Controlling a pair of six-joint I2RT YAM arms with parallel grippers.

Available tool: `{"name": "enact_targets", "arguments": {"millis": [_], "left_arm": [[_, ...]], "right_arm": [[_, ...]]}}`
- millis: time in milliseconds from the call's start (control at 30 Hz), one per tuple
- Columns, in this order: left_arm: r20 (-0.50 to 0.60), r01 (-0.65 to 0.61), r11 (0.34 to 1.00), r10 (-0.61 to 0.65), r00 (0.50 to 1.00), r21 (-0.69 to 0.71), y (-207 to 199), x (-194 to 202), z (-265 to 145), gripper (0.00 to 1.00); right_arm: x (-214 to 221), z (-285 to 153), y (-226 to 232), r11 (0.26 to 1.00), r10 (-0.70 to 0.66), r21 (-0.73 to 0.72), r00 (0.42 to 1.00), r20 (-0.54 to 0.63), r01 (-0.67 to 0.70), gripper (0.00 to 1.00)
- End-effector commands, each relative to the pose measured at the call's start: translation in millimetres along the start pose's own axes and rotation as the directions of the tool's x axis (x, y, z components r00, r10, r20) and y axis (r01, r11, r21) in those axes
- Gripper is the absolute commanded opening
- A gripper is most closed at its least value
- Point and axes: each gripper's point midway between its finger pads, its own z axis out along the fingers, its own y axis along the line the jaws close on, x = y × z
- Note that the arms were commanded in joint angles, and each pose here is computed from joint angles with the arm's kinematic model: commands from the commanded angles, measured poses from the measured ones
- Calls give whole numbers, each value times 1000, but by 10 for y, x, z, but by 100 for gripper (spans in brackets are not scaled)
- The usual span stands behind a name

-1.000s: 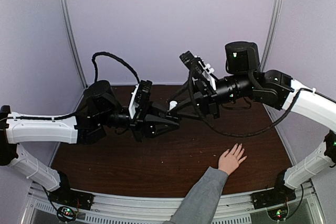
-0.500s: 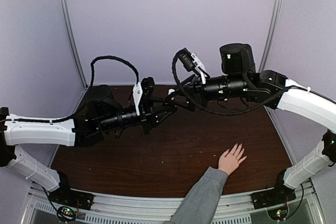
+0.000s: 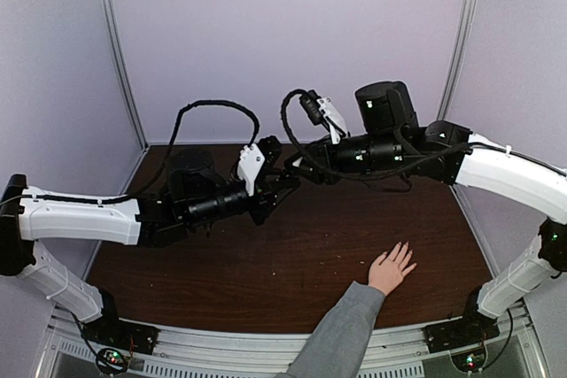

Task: Paint the nails
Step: Unscrew the nail polish bottle cap from the nail polish bottle.

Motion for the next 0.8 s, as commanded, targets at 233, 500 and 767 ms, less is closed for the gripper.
{"name": "enact_targets", "arguments": {"millis": [233,500,767], "left_arm": [[42,-43,997,45,998,-59,60,-188,55,0],[127,-21,980,-5,992,200,-365,-329,-38,0],[189,-35,880,-64,980,474,-806,-491,-232,0]], "right_arm": [[-121,-33,-49,999,41,20,999,36,-42,20],[-156,-119,40,995,-98,-15,994,49,99,4],[-181,-290,408,948,-236,-198,968,89,249,1]]}}
